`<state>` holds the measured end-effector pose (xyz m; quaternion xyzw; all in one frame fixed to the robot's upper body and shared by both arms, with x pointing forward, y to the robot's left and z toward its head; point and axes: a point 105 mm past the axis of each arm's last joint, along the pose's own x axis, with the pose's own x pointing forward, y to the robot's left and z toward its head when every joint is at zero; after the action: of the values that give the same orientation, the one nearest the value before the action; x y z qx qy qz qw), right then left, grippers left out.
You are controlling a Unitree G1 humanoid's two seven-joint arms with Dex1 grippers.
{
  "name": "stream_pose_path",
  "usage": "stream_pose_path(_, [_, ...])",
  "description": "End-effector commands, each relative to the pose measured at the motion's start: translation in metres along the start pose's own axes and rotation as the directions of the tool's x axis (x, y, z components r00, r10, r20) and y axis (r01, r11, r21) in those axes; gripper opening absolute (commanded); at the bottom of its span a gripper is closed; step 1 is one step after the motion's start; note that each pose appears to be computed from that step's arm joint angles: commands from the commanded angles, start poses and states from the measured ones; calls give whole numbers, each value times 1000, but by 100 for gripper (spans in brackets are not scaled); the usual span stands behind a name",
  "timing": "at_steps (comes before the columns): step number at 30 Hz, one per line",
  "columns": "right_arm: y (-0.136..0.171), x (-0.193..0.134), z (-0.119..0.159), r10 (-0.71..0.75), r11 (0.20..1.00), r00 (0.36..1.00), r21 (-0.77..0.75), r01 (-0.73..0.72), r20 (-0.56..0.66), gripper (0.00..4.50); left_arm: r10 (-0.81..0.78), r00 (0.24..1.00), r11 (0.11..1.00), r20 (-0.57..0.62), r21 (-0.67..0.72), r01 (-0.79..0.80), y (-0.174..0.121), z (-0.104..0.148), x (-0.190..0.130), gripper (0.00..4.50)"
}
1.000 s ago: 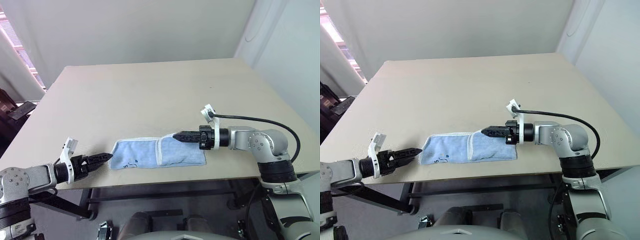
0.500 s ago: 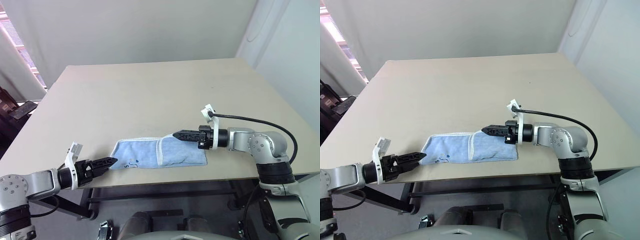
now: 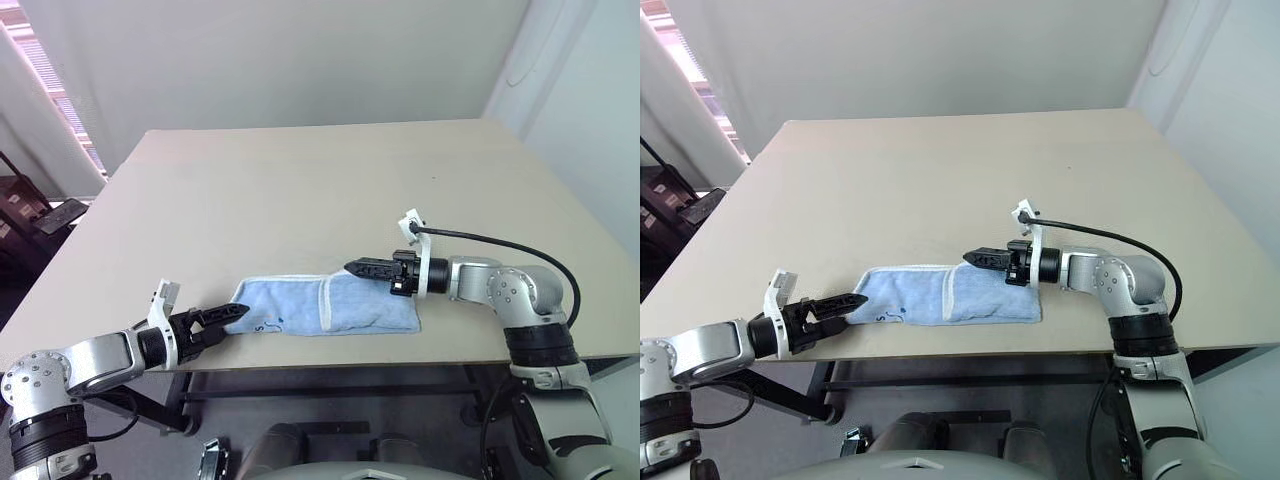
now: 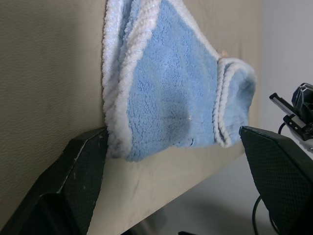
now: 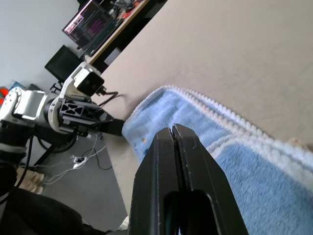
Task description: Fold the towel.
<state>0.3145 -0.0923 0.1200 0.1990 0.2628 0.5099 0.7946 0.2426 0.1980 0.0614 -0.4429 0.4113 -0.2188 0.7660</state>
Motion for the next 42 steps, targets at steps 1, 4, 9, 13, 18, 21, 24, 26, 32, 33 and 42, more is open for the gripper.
stream_pose_path(1, [3,-2,14,1,999,999,-37,1,45,0,-9,999,999,-49,-32,7,-2,-12,8,431])
stream_pose_path(4, [3,-2,14,-1,999,999,-38,3,45,0,-18,999,999,-27,-47,17,-6,-9,8,358])
stream_pose_path(9, [3,-4,15,-5,999,999,-43,7,47,0,-40,999,998,-13,-54,39,-15,-5,10,172])
stream_pose_path(13, [1,-7,13,-12,999,999,-43,14,46,0,-33,999,997,8,-64,34,-14,-1,8,30])
stream_pose_path(18, [-1,-10,9,-23,999,999,-45,24,34,0,-36,999,998,17,-41,36,-16,2,2,2])
stream_pose_path(21, [3,-14,4,-6,999,1000,-51,7,14,0,-32,999,999,-4,30,32,-21,3,-4,2])
stream_pose_path(24, [6,-23,3,11,998,1000,-62,-10,12,0,26,1000,988,-10,153,-24,-19,10,-15,2])
stream_pose_path(26, [6,-29,3,7,997,1000,-72,-6,16,0,35,999,970,-9,239,-32,-23,16,-24,2])
stream_pose_path(32, [4,-41,3,-17,996,999,-87,20,34,0,62,997,860,-35,508,-36,-29,30,-33,2])
stream_pose_path(33, [3,-41,2,-24,996,999,-86,27,32,0,58,997,837,-45,547,-24,-30,32,-32,2])
stream_pose_path(42, [-1,-50,-5,-72,994,997,-77,75,32,0,-36,975,647,-219,738,190,-77,46,-12,2])
